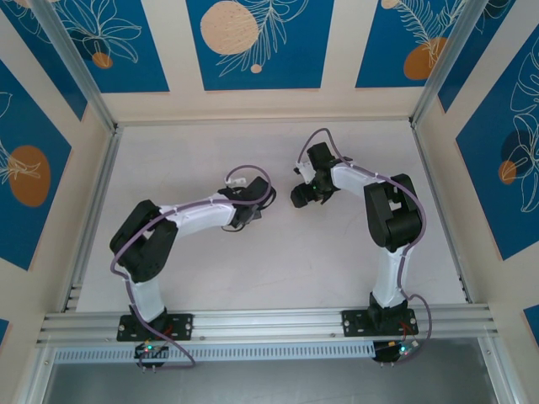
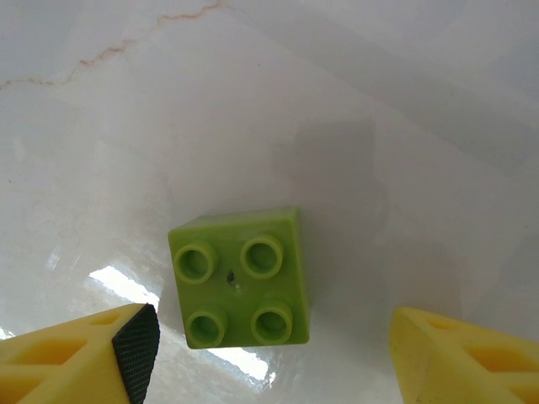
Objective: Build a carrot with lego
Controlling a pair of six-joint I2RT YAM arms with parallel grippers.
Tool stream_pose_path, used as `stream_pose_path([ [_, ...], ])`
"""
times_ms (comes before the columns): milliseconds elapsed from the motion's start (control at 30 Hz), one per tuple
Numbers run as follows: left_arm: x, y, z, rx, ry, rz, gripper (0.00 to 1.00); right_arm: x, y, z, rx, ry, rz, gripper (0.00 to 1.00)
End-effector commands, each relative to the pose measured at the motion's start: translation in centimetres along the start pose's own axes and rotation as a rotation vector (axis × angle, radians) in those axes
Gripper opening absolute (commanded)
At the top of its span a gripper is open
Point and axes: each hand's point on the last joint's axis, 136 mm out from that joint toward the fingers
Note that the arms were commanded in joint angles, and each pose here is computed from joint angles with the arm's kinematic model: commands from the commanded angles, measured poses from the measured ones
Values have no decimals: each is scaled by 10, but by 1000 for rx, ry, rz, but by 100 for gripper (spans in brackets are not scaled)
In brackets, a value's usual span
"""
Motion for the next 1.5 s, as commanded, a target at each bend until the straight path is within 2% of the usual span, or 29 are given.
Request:
stream_pose_path([
  [0, 13, -4, 2, 1, -5, 33, 51, -1, 2, -5, 24, -10, -26, 73],
  [267, 17, -17, 5, -18, -13, 77, 51, -3, 4, -8, 42, -13, -36, 73],
  [733, 13, -63, 0, -58, -17, 183, 50, -7, 4, -7, 50, -2, -49, 73],
  [1033, 17, -68, 4, -63, -11, 210, 50, -11, 2, -7, 47, 6, -60, 72],
  [1233, 31, -73, 5, -64, -4, 263, 50, -11, 4, -9, 54, 2, -86, 64],
  [1467, 64, -76, 3, -118, -17, 351, 50, -9, 10, -9, 77, -7, -130, 63],
])
Point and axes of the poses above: each hand's point on the last joint's axis, 136 mm out from that joint toward the fingers, its own x axis back along the fingers, its own y axis along the line the jaws close on, z = x × y, and after that the axes turned 10 degrees about -x, right-handed
